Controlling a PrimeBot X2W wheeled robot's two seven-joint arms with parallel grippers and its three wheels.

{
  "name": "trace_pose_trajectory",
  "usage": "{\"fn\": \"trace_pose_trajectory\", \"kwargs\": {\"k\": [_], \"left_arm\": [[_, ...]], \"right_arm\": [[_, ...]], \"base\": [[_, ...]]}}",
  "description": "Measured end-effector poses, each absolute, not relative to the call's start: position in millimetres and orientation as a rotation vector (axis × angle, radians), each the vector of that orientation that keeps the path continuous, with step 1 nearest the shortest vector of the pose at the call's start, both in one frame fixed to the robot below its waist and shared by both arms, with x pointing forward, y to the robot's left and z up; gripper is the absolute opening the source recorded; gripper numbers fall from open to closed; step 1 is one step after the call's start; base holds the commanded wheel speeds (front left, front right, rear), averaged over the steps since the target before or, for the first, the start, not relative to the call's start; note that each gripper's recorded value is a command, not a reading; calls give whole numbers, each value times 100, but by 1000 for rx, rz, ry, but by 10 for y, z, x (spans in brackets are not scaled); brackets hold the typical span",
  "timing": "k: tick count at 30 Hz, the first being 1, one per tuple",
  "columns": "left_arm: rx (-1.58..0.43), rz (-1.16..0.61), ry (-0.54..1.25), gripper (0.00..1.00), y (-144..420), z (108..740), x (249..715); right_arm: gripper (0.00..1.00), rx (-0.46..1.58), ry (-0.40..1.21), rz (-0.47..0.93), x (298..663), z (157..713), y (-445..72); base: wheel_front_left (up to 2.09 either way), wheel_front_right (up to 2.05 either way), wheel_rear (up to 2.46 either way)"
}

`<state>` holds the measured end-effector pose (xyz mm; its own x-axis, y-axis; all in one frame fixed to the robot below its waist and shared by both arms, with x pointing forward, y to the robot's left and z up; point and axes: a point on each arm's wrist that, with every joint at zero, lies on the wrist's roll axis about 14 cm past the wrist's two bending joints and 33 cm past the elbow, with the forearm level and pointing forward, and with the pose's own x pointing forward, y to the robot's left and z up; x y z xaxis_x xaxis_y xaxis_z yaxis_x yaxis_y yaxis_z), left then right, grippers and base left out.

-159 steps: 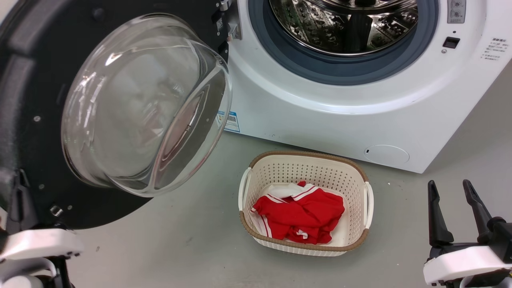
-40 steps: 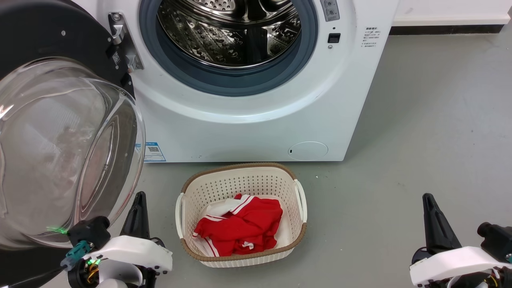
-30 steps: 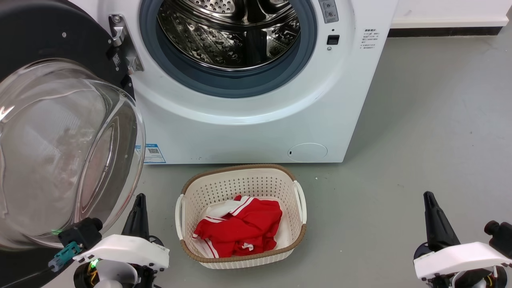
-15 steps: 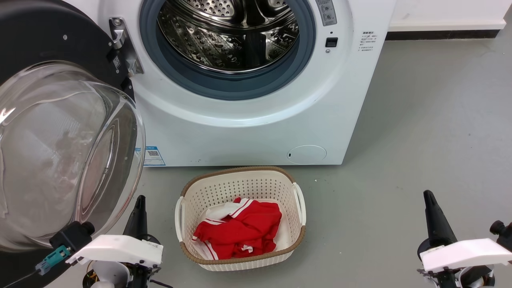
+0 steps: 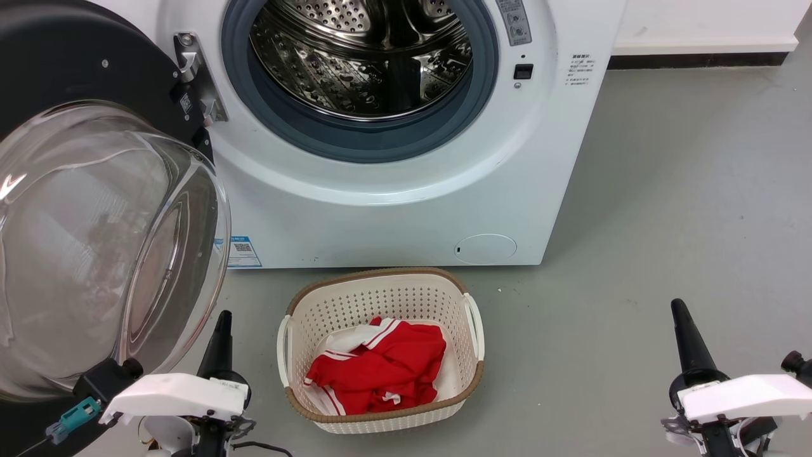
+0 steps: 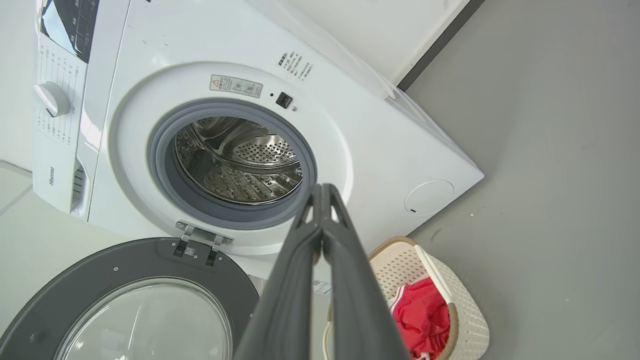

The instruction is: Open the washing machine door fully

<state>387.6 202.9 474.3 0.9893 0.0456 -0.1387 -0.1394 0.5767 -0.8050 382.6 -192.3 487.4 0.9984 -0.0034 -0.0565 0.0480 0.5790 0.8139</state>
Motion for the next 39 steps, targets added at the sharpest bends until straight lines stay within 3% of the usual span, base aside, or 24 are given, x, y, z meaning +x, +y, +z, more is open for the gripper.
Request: {"fn": "trace_pose_trajectory", "kwargs": {"k": [39], "left_arm": [[-1355,61,60,0,2000,4899,3884]], "right_arm": [[0,1351,36,-31,3857,4945,-1971]], "base": [[0,0,0]]}}
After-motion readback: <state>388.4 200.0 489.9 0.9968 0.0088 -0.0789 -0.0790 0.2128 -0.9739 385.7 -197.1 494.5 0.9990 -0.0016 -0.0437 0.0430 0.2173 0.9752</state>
